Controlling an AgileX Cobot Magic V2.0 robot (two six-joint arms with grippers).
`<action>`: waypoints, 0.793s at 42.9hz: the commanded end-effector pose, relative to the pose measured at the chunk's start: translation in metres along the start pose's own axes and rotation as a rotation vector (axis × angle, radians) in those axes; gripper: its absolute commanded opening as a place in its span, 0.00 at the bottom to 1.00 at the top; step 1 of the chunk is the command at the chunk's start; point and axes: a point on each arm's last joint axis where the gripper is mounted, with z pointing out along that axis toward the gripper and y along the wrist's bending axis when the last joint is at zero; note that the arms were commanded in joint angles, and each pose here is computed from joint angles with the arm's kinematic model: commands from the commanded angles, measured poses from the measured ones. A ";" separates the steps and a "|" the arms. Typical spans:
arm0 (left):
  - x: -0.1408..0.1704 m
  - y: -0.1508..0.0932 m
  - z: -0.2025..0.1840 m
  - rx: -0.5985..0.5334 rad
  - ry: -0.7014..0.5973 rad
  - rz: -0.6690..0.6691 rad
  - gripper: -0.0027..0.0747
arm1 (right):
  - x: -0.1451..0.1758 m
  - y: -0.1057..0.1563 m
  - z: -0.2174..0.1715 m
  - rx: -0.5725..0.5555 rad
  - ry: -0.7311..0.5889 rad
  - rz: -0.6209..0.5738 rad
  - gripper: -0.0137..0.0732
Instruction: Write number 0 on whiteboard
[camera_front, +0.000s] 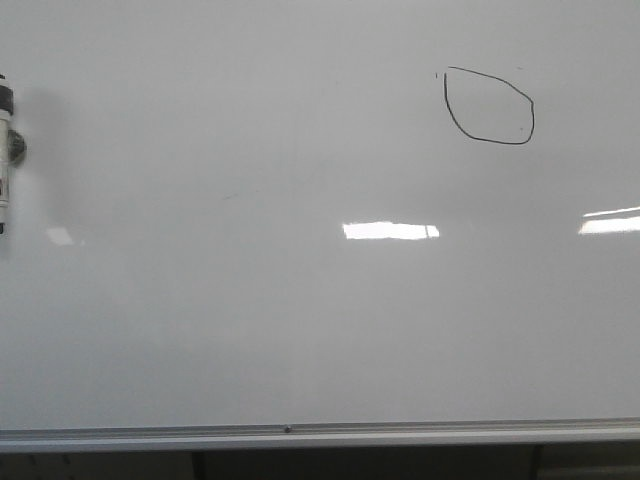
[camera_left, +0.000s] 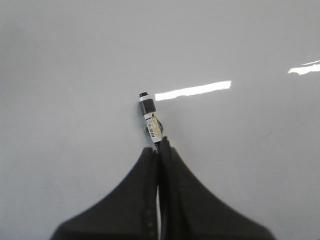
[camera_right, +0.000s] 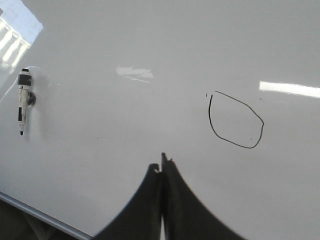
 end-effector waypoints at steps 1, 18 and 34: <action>-0.014 0.003 -0.002 -0.031 -0.082 -0.023 0.01 | -0.012 -0.003 -0.002 0.039 -0.061 0.004 0.08; -0.014 0.003 -0.002 -0.031 -0.082 -0.023 0.01 | -0.012 -0.003 -0.002 0.039 -0.061 0.004 0.08; -0.011 0.006 0.000 -0.056 -0.080 -0.014 0.01 | -0.012 -0.003 -0.002 0.039 -0.061 0.004 0.08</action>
